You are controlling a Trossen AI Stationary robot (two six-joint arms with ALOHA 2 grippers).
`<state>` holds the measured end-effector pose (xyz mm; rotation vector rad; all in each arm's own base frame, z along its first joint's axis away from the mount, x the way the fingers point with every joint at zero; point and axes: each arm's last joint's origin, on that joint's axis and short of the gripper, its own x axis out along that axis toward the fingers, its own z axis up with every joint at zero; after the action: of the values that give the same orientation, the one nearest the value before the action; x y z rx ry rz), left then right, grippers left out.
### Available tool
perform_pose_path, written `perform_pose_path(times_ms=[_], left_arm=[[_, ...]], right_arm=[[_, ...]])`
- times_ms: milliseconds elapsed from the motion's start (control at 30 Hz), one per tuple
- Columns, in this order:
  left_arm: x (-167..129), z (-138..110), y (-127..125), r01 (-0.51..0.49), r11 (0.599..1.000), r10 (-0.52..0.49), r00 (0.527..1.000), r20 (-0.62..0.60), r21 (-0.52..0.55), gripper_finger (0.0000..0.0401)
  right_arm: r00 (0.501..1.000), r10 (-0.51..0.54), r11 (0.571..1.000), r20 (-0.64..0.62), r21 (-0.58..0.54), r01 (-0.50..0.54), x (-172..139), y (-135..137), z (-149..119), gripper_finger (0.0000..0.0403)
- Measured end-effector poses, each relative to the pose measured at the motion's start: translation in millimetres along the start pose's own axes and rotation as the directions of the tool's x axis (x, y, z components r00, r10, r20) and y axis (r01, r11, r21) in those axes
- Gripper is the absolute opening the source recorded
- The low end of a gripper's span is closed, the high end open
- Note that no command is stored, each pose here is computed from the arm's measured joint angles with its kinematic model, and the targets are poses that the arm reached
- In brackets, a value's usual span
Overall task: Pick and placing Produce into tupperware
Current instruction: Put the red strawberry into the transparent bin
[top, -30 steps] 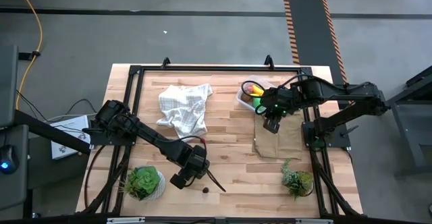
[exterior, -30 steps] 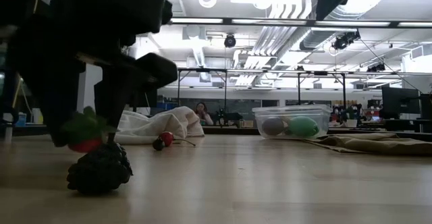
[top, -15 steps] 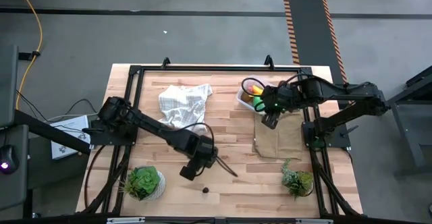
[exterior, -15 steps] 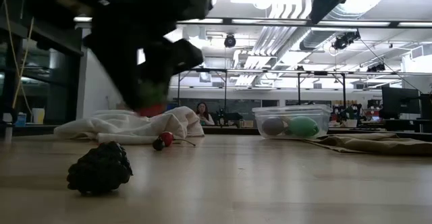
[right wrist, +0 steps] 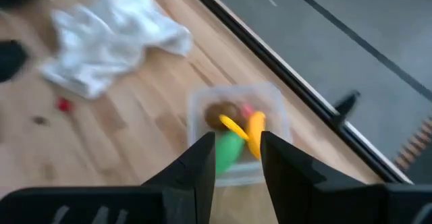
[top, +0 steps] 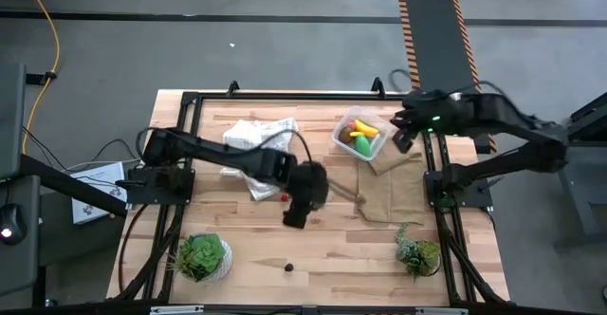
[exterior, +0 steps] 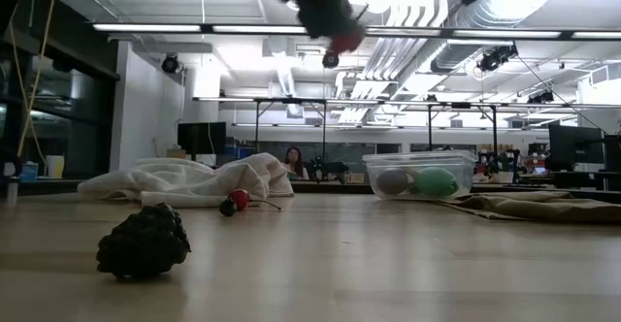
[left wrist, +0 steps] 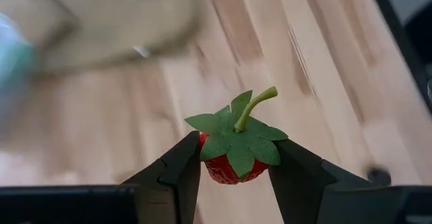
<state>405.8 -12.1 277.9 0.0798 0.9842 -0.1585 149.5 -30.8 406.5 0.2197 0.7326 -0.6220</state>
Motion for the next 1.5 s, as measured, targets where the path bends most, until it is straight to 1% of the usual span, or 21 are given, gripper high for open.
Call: perform_pose_path(times_ms=[167, 267, 400, 433, 533, 567, 633, 733, 867, 967, 1100, 1233, 1367, 1500], left_arm=[[-35.6, 26.3, 32.0, -0.092, 0.994, 0.099, 0.986, 0.134, -0.055, 0.0146], [-60.9, 39.7, 52.8, -0.146, 0.985, 0.164, 0.962, 0.220, -0.095, 0.0146], [-95.1, 50.7, 79.3, -0.198, 0.968, 0.238, 0.920, 0.310, -0.153, 0.0146], [-103.1, 52.4, 85.1, -0.208, 0.963, 0.255, 0.909, 0.329, -0.170, 0.0146], [-124.5, 55.4, 100.3, -0.230, 0.948, 0.300, 0.878, 0.374, -0.222, 0.0146], [-130.9, 56.0, 104.3, -0.237, 0.943, 0.313, 0.868, 0.386, -0.232, 0.0146], [-142.8, 57.1, 110.1, -0.249, 0.936, 0.333, 0.851, 0.405, -0.247, 0.0146], [-156.6, 57.2, 116.1, -0.259, 0.924, 0.361, 0.833, 0.419, -0.281, 0.0146], [-159.1, 55.4, 119.5, -0.302, 0.894, 0.421, 0.818, 0.392, -0.331, 0.0146], [-157.9, 53.1, 119.7, -0.326, 0.879, 0.446, 0.821, 0.357, -0.348, 0.0146], [-155.4, 49.2, 118.9, -0.323, 0.878, 0.437, 0.842, 0.315, -0.354, 0.0146], [-159.5, 48.7, 117.7, -0.312, 0.872, 0.439, 0.839, 0.322, -0.377, 0.0147], [-167.5, 51.8, 116.3, -0.274, 0.867, 0.438, 0.817, 0.375, -0.416, 0.0147], [-173.8, 56.5, 115.1, -0.217, 0.880, 0.411, 0.795, 0.446, -0.423, 0.0147]], right_arm=[[0.984, 0.128, 0.991, 0.121, 0.007, -0.130, -27.7, -12.5, -4.3, 0.0110], [0.970, 0.167, 0.985, 0.176, 0.005, -0.171, -37.5, -16.2, -5.3, 0.0110], [0.947, 0.226, 0.974, 0.228, -0.033, -0.224, -40.1, -14.0, 0.0, 0.0110], [0.936, 0.252, 0.968, 0.247, -0.051, -0.247, -39.4, -11.8, 3.4, 0.0110], [0.875, 0.356, 0.934, 0.328, -0.103, -0.341, -32.4, -2.0, 14.7, 0.0110], [0.863, 0.370, 0.929, 0.345, -0.113, -0.353, -27.8, 1.1, 17.6, 0.0110], [0.860, 0.360, 0.932, 0.361, -0.111, -0.344, -19.8, 4.2, 20.9, 0.0110], [0.870, 0.330, 0.944, 0.366, -0.106, -0.313, -9.2, 7.9, 26.9, 0.0110], [0.894, 0.300, 0.950, 0.332, -0.191, -0.248, 11.0, 19.3, 34.2, 0.0110], [0.895, 0.284, 0.945, 0.343, -0.256, -0.202, 25.1, 29.5, 42.0, 0.0110], [0.879, 0.247, 0.955, 0.407, -0.257, -0.149, 27.7, 33.6, 49.5, 0.0110], [0.869, 0.247, 0.956, 0.429, -0.253, -0.146, 23.8, 32.2, 50.3, 0.0110], [0.855, 0.271, 0.953, 0.442, -0.251, -0.172, 23.0, 33.3, 52.1, 0.0110], [0.811, 0.327, 0.941, 0.486, -0.246, -0.232, 19.4, 35.6, 57.1, 0.0110]])
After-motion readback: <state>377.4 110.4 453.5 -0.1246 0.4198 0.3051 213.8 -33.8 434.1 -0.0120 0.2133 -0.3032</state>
